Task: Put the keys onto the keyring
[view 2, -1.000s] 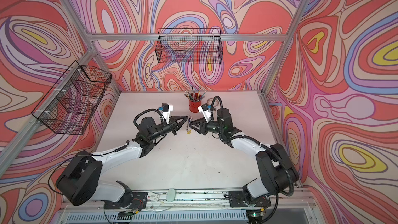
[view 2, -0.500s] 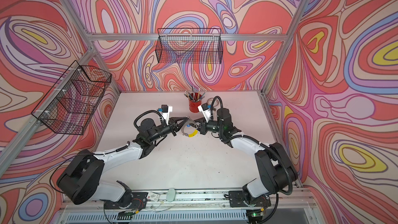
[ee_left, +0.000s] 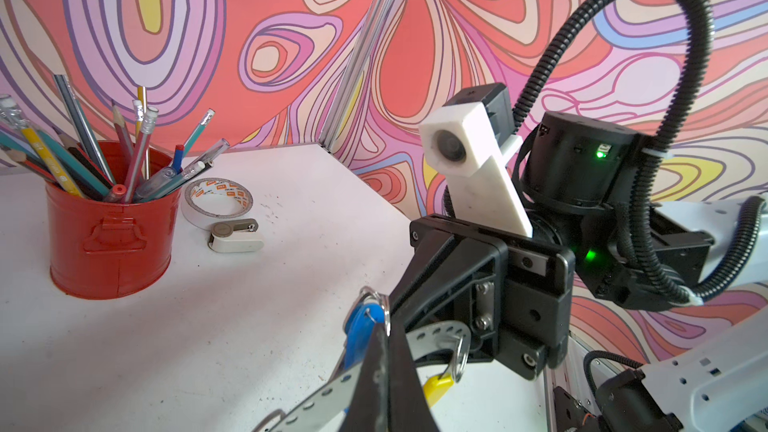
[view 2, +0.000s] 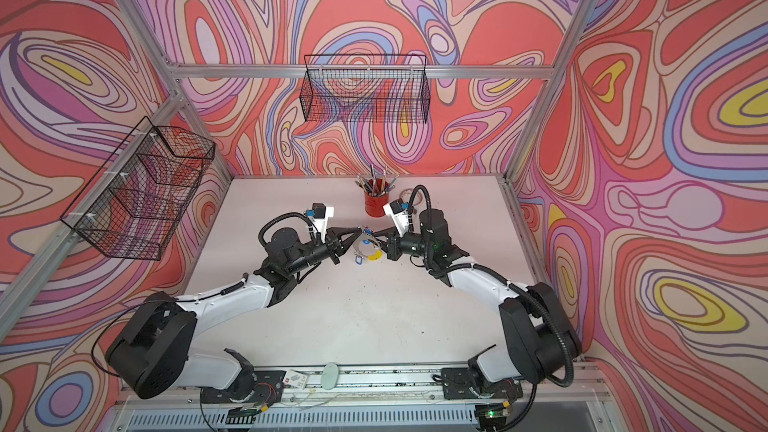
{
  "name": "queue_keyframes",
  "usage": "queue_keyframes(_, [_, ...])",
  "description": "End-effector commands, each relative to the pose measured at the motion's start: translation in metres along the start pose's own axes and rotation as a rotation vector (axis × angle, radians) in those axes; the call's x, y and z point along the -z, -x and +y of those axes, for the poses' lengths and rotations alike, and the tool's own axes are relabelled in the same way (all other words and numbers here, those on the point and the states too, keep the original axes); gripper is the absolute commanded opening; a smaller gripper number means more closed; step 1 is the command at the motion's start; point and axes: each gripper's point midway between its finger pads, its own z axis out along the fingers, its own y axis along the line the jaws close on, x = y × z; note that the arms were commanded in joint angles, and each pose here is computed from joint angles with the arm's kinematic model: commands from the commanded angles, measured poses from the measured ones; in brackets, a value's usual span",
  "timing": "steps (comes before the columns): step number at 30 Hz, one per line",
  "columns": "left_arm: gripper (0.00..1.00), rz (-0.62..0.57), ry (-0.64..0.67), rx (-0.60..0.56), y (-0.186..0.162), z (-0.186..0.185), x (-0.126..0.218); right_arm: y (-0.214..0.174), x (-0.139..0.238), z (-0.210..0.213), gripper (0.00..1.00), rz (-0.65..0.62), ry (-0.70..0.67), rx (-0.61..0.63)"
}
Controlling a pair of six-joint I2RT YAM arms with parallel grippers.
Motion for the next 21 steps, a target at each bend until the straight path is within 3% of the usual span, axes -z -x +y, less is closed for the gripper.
queue_keyframes(1, [0.00,0.016,-0.053,-0.062,0.006,-0.013,0.003,0.006,0.005,0.001,0.00,-0.011,-0.032,0.042])
queue_keyframes(10, [0.00,0.088,-0.105,-0.134,-0.002,-0.022,0.001,0.008,0.007,0.005,0.00,0.001,-0.023,0.051])
queue_keyframes(21, [0.00,0.229,-0.179,-0.383,-0.010,-0.036,0.004,0.007,0.009,0.009,0.00,0.039,-0.024,0.052])
